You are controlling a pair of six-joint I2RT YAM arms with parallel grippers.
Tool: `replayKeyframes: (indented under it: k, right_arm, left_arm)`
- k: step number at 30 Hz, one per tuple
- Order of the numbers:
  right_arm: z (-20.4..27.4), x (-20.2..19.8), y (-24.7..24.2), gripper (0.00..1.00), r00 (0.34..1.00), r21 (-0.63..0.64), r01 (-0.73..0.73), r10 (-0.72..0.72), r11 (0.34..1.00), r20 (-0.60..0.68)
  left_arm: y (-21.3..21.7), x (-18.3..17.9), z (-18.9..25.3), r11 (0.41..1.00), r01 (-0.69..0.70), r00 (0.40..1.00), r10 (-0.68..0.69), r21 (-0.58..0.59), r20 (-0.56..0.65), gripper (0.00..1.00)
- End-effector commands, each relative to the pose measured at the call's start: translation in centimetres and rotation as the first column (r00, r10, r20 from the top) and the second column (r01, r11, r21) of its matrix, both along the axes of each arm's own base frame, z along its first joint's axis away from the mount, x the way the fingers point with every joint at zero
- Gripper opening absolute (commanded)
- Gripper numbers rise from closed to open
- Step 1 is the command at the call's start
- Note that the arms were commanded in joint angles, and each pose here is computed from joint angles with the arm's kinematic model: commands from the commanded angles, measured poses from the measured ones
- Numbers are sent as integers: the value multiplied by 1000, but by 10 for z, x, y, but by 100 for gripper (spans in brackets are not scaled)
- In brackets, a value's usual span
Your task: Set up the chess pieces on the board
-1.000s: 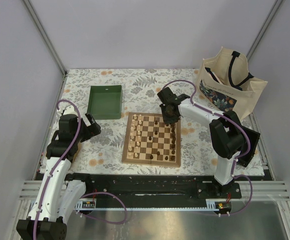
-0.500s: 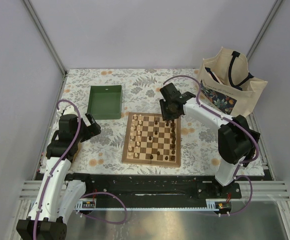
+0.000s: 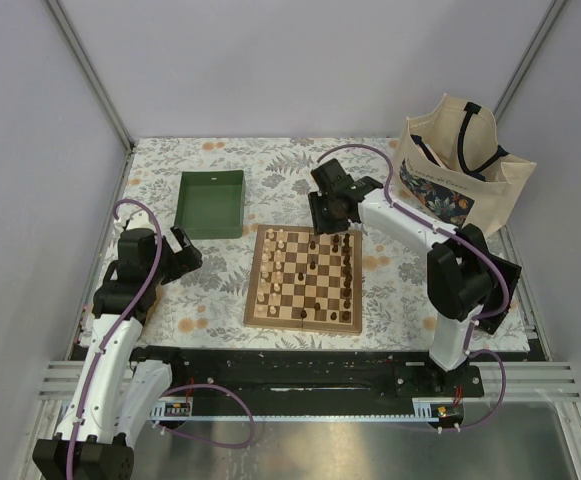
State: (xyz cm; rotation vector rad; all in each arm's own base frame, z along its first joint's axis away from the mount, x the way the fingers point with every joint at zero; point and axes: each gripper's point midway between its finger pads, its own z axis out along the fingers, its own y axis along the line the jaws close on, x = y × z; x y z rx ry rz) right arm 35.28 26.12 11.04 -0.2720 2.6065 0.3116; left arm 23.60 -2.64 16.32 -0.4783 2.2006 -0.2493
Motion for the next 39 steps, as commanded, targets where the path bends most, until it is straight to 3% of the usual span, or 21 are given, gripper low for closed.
replayKeyframes:
  k: [1,15,39]
  right_arm:
    - [5,5,19,46,999,19,-36,36,999,3]
    - [-22,12,36,46,998,-28,-46,45,999,-39]
    - [-41,10,34,29,996,-63,-40,35,997,-79]
  left_arm:
    - [-1,10,16,1000,8,998,-8,-7,69,99]
    - [-1,11,14,1000,8,998,-8,-7,63,99]
    - [-1,11,16,1000,5,998,-5,-5,70,99]
